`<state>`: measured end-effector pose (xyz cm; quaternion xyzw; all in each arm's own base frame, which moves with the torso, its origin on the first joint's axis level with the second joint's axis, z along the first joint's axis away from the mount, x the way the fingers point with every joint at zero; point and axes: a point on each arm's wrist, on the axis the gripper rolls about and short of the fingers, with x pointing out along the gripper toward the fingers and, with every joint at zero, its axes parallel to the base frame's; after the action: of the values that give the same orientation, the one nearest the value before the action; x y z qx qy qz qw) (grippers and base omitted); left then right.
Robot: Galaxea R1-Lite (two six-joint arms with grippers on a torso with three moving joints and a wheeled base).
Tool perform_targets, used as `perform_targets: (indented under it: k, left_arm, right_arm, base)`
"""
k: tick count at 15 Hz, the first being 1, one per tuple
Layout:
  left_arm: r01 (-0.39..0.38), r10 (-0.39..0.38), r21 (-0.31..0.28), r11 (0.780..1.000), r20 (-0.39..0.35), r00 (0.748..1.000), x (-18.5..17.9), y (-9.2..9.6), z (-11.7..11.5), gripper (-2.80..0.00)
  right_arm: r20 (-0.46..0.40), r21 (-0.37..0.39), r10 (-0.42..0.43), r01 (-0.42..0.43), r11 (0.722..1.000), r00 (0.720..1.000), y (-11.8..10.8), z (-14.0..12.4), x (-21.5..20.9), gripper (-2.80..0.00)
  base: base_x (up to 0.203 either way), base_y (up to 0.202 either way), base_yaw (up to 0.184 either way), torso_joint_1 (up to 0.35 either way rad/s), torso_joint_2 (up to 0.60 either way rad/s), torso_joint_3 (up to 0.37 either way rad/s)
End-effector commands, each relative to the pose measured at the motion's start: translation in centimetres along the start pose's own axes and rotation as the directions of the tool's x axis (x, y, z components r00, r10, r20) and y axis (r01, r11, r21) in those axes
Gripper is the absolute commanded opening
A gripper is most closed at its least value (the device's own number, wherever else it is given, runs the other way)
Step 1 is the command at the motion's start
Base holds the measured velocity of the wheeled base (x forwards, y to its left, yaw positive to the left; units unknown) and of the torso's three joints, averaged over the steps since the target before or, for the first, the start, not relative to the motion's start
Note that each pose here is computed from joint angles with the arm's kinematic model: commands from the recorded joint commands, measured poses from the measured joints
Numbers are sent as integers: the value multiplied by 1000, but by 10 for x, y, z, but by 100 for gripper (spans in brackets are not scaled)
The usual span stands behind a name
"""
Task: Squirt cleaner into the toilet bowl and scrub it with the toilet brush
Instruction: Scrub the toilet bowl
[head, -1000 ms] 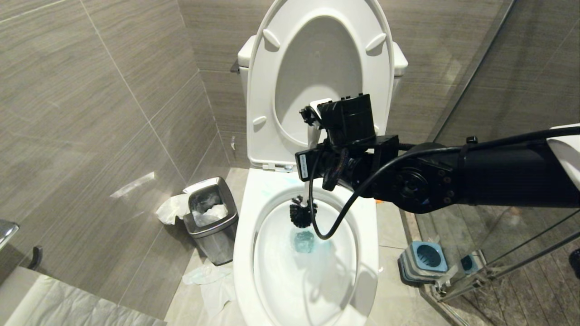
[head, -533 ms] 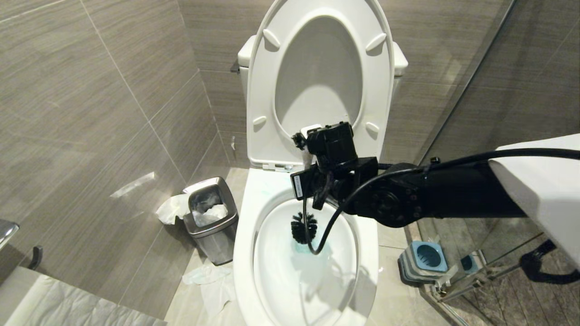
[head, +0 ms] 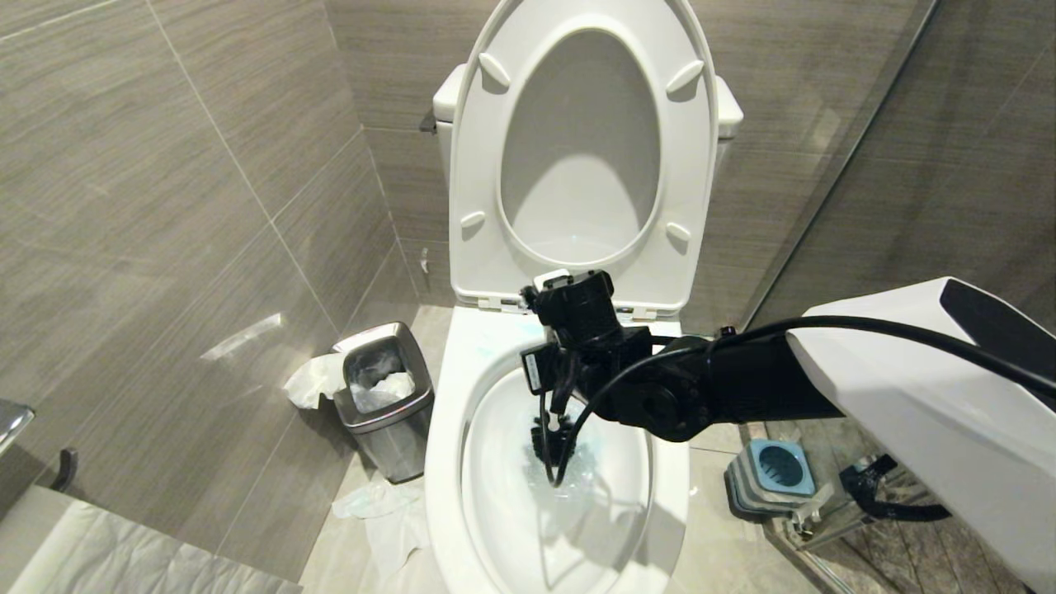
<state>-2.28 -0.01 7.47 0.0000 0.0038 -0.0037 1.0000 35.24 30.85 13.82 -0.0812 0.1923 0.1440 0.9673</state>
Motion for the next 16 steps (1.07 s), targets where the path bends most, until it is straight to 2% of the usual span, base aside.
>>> perform_targets:
  k: [1, 6, 10, 16]
  left_arm:
    - [0, 0, 0, 1000, -2, 1000, 0, 0, 0, -280]
    - [0, 0, 0, 1000, -2, 1000, 0, 0, 0, -280]
    - [0, 0, 0, 1000, -2, 1000, 0, 0, 0, -280]
    - [0, 0, 0, 1000, -2, 1000, 0, 0, 0, -280]
  right_arm:
    - [51, 22, 2, -3, 1000, 999, -6, 21, -19, -280]
    - [130, 71, 38, -48, 996, 991, -18, 50, -87, -280]
    - [137, 71, 80, -90, 993, 987, -22, 45, -144, -280]
    - [115, 54, 95, -101, 993, 989, -19, 36, -148, -280]
  base:
    - [0, 0, 0, 0, 0, 0]
    - [0, 0, 0, 0, 0, 0]
    - [0, 0, 0, 0, 0, 0]
    - [0, 0, 0, 0, 0, 0]
